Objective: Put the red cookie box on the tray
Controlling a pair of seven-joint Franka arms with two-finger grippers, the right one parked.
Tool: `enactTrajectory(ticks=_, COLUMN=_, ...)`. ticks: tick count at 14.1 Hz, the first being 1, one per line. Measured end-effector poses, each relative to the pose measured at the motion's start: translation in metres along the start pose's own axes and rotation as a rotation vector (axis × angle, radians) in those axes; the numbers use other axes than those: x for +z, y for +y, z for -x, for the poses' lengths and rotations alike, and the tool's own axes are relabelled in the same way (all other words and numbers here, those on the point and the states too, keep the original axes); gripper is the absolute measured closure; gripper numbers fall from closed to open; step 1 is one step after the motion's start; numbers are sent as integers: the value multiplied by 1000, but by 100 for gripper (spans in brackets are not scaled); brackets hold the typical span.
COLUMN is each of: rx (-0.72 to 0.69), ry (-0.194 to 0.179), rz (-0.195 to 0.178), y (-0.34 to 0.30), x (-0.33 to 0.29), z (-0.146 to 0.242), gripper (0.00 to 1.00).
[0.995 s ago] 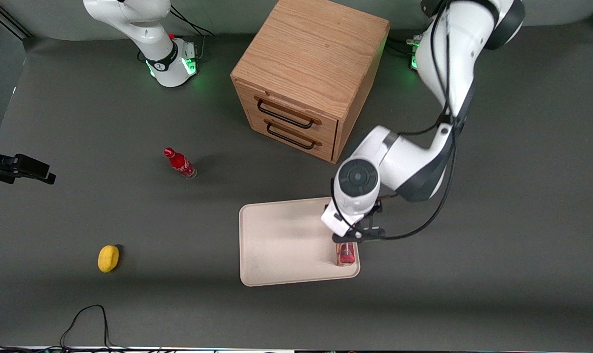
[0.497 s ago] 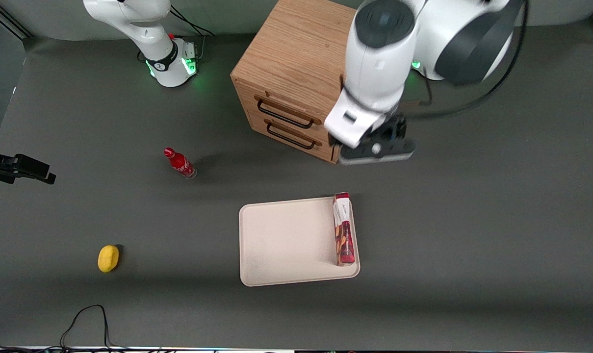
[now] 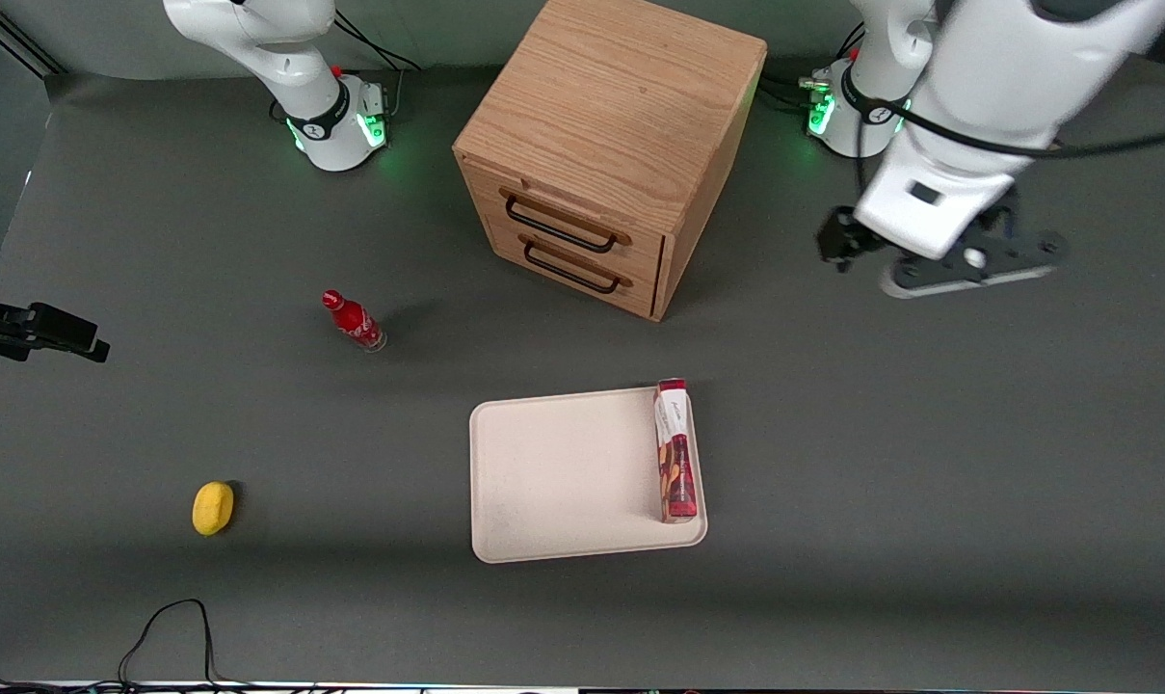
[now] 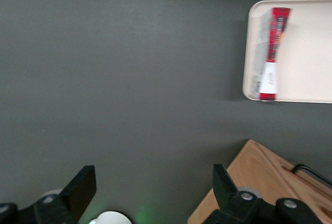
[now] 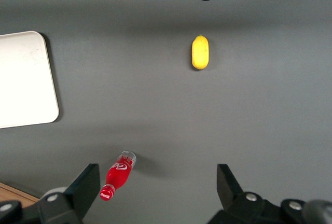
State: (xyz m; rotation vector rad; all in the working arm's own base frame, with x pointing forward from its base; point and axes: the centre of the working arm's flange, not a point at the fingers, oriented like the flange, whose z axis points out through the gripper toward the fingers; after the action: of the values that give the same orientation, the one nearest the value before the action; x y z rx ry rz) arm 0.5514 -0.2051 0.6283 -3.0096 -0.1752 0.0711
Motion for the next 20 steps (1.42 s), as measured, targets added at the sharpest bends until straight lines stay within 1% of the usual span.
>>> enactTrajectory(ticks=2, rx=-2, ry=5, rz=8, y=-35, x=26, z=-10, gripper=0)
enactTrajectory(ticks=4, rx=-9, ry=7, rz=14, y=-60, x=47, z=-10, gripper=0)
enactTrajectory(ticks=7, rx=-12, ry=4, rz=18, y=-94, x=61, z=-13, gripper=0)
enactTrajectory(ticks=8, rx=-6, ry=1, rz=27, y=-109, x=63, z=-17, gripper=0)
enactTrajectory(ticks=10, rx=-8, ry=-1, rz=68, y=-141, x=67, z=-26, gripper=0)
enactTrajectory(ticks=12, rx=-5, ry=3, rz=96, y=-167, x=70, z=-33, gripper=0)
enactTrajectory(ticks=15, rx=1, ry=24, rz=115, y=-170, x=72, z=-36, gripper=0)
enactTrajectory(ticks=17, rx=14, ry=24, rz=122, y=-162, x=71, z=-35, gripper=0)
enactTrajectory(ticks=20, rx=14, ry=21, rz=148, y=-158, x=70, z=-34, gripper=0)
